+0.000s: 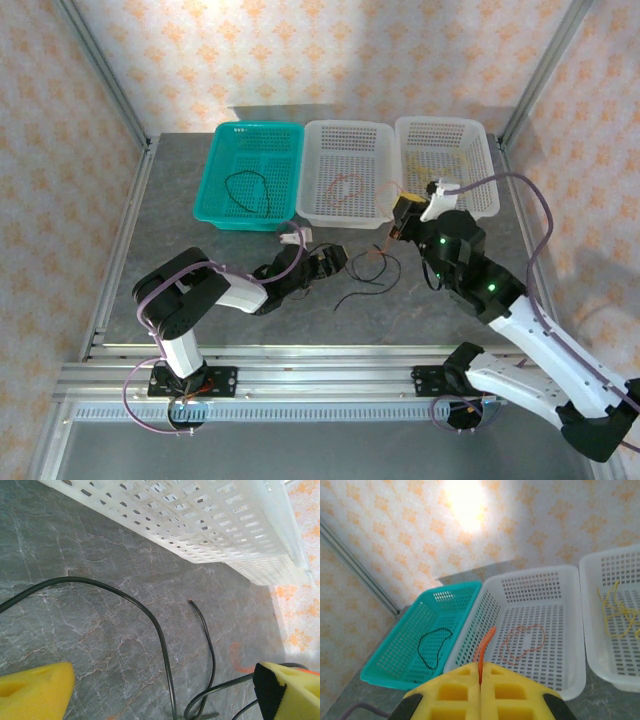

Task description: Untangle the cables

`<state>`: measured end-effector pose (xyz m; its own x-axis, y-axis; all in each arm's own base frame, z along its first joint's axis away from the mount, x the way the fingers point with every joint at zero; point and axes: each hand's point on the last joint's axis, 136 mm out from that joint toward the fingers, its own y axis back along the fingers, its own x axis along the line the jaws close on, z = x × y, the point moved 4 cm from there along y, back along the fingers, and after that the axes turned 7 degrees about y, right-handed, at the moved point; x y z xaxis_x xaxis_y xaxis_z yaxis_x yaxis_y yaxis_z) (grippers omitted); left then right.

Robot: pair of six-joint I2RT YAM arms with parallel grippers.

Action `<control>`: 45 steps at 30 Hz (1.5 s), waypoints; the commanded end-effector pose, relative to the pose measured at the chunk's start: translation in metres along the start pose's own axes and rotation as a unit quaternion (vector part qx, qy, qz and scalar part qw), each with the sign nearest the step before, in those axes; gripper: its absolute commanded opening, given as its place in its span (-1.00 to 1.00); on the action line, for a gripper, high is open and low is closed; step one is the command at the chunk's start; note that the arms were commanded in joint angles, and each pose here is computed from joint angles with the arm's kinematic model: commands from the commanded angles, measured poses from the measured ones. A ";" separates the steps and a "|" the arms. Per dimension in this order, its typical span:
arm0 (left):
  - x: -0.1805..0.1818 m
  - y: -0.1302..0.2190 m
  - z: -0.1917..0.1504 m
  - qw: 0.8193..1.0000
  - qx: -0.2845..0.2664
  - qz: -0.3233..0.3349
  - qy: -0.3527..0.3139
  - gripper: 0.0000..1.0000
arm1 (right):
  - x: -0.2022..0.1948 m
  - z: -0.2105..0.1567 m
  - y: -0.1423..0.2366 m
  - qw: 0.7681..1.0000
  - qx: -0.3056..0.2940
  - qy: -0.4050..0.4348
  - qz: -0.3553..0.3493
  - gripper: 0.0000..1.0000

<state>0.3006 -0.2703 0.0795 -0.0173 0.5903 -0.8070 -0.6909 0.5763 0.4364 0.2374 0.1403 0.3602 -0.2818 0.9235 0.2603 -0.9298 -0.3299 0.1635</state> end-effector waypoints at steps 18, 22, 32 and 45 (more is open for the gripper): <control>0.038 0.051 0.004 0.997 -0.030 0.066 0.005 0.90 | -0.012 0.058 0.033 0.996 -0.060 0.006 -0.059 -1.00; 0.015 0.067 0.017 0.998 -0.047 0.040 -0.018 0.91 | -0.006 0.053 0.012 0.997 -0.039 0.005 -0.066 -1.00; -0.037 0.115 0.069 0.989 -0.116 0.028 -0.082 0.91 | 0.009 0.051 -0.057 0.995 -0.034 -0.002 -0.092 -1.00; -0.021 0.123 0.113 0.982 -0.145 0.076 -0.097 0.91 | -0.023 0.014 -0.186 0.994 0.029 -0.013 -0.106 -1.00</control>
<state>0.2922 -0.1490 0.1928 -0.0193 0.7372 -0.6754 -0.8749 0.3145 0.3683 0.4012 0.1721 0.3351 -0.0316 0.9789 0.2020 -0.9504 -0.0920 0.2971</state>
